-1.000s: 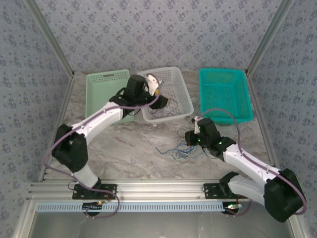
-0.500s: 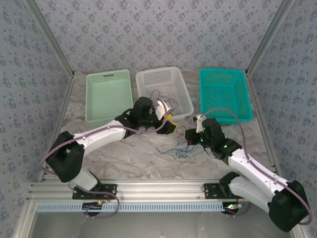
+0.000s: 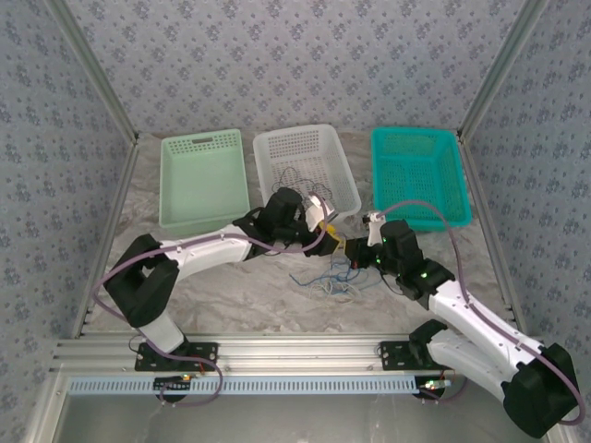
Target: Untangle the cables
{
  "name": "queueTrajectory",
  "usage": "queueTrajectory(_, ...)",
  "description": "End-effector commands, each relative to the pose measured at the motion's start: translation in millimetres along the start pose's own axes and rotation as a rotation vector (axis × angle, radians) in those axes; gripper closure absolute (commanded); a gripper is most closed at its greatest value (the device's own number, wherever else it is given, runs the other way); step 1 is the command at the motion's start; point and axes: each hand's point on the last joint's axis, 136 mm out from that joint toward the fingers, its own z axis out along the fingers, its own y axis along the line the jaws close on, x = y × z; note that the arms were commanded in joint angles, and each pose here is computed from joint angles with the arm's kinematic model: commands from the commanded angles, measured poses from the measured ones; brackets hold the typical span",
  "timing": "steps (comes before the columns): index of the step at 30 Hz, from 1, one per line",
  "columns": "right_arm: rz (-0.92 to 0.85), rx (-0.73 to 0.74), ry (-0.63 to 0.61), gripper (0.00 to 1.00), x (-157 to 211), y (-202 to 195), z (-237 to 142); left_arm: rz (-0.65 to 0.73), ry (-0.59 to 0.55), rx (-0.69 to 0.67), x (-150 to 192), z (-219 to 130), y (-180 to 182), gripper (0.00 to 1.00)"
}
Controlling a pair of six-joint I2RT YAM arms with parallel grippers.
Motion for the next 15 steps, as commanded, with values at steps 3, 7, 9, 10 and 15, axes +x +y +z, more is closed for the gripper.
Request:
queueTrajectory(3, 0.007, -0.021, -0.057, 0.98, -19.3, 8.9, -8.6, 0.022, -0.013, -0.011, -13.7, 1.3, 0.7, 0.82)
queueTrajectory(7, 0.013, -0.008, -0.059, 0.98, -18.4, 5.5, -8.9, 0.027, -0.027, -0.018, -20.9, -1.5, -1.0, 1.00)
queueTrajectory(9, 0.015, -0.001, -0.061, 0.94, -18.4, 3.7, -7.8, 0.036, -0.040, -0.017, -27.6, -3.0, -6.2, 1.00)
queueTrajectory(10, 0.017, 0.006, -0.065, 0.91, -19.1, 2.3, -7.5, 0.040, -0.045, -0.018, -30.6, -3.7, -8.2, 1.00)
queueTrajectory(15, 0.029, 0.009, -0.107, 0.62, -28.6, 2.7, -7.3, 0.040, -0.056, -0.017, -48.4, -8.9, -21.8, 1.00)
